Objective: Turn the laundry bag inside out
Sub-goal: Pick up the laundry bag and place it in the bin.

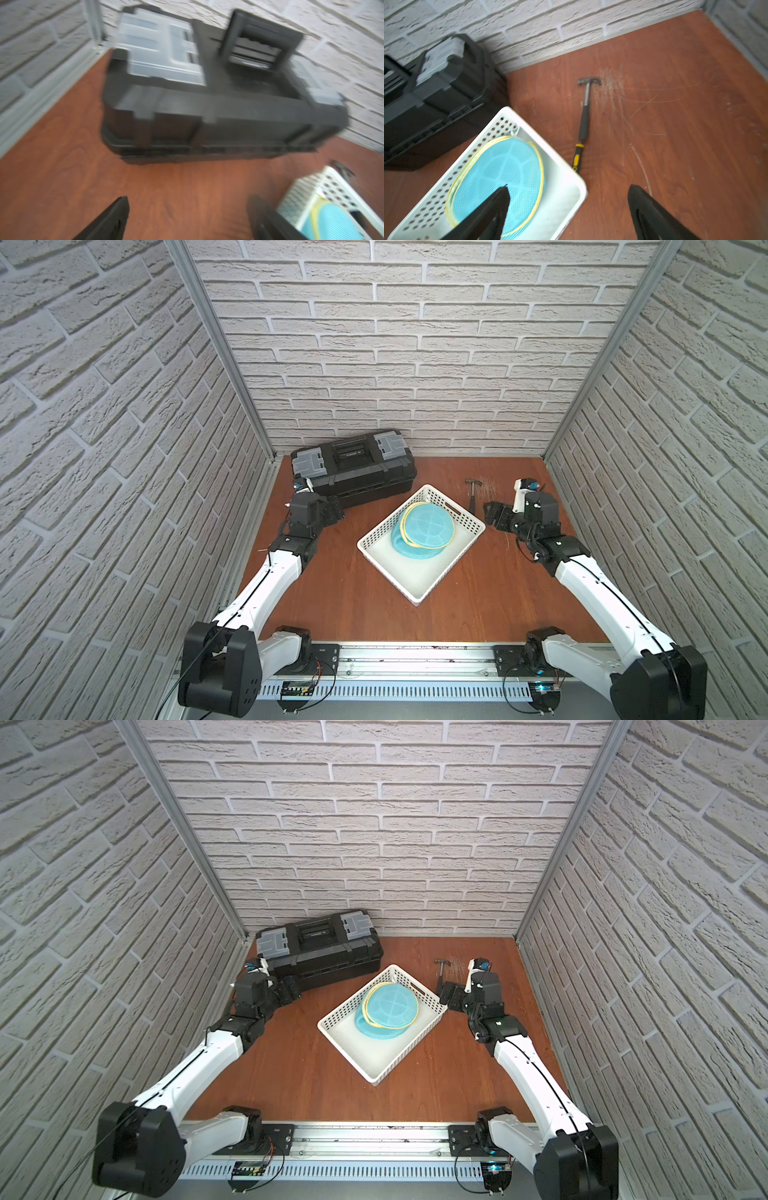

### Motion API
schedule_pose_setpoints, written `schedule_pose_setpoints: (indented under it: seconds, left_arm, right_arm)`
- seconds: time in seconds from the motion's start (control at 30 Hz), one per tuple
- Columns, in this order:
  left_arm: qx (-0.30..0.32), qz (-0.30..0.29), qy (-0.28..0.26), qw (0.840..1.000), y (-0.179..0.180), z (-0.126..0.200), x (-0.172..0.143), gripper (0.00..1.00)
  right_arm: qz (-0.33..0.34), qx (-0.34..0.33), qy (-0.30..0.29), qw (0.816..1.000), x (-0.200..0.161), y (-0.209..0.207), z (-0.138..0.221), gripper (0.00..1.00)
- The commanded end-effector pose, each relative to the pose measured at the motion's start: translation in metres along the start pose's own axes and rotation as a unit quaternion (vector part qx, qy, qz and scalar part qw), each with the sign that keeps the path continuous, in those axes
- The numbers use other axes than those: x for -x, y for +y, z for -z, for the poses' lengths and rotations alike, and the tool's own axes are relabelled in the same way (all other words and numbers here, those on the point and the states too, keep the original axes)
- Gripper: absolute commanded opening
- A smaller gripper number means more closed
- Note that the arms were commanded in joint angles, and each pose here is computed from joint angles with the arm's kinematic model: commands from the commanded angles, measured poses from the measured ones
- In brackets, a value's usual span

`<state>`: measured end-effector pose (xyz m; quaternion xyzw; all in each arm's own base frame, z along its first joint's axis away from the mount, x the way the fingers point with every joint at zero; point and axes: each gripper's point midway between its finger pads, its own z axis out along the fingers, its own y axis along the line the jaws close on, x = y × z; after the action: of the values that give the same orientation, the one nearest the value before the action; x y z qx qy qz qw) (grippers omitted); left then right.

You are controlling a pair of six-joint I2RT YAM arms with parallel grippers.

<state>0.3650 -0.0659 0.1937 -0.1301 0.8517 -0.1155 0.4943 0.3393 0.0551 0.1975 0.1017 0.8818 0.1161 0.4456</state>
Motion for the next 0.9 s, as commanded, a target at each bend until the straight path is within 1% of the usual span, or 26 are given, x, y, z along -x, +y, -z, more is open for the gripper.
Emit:
schedule_pose_setpoints:
  seconds: [0.0, 0.1, 0.17, 0.23, 0.3, 0.4, 0.5, 0.63, 0.77, 0.87]
  left_arm:
    - [-0.045, 0.029, 0.036, 0.998, -0.039, 0.011, -0.015, 0.9]
    - [-0.088, 0.046, 0.076, 0.992, -0.078, 0.014, -0.045, 0.85]
    - [-0.111, 0.041, 0.098, 0.988, -0.105, 0.015, -0.062, 0.81]
    - [-0.117, 0.029, 0.117, 0.986, -0.124, 0.012, -0.076, 0.76]
    - [-0.105, 0.02, 0.134, 0.985, -0.133, 0.002, -0.086, 0.68]
    - [-0.102, 0.029, 0.166, 0.98, -0.143, -0.012, -0.1, 0.61]
    - [-0.1, 0.025, 0.196, 0.975, -0.152, -0.023, -0.113, 0.57]
    - [-0.103, 0.023, 0.22, 0.97, -0.16, -0.032, -0.127, 0.49]
    - [-0.113, 0.025, 0.23, 0.966, -0.165, -0.036, -0.133, 0.47]
    - [-0.119, 0.013, 0.238, 0.964, -0.167, -0.039, -0.138, 0.46]
  right_arm:
    - [0.014, 0.01, 0.032, 0.999, -0.028, 0.019, -0.001, 0.95]
    - [0.041, 0.018, 0.045, 0.998, -0.041, 0.037, -0.006, 0.93]
    - [0.049, 0.02, 0.041, 0.998, -0.043, 0.045, -0.009, 0.92]
    - [0.048, 0.026, 0.034, 0.998, -0.042, 0.051, -0.012, 0.92]
    - [0.045, 0.03, 0.029, 0.998, -0.039, 0.056, -0.015, 0.92]
    - [0.041, 0.028, 0.028, 0.998, -0.036, 0.058, -0.015, 0.92]
    - [0.031, 0.014, 0.019, 0.999, -0.034, 0.053, -0.015, 0.93]
    - [0.02, 0.013, 0.006, 1.0, -0.033, 0.051, -0.013, 0.93]
    - [0.016, 0.015, 0.0, 1.0, -0.033, 0.051, -0.013, 0.93]
    - [0.017, 0.013, -0.001, 1.0, -0.032, 0.051, -0.014, 0.93]
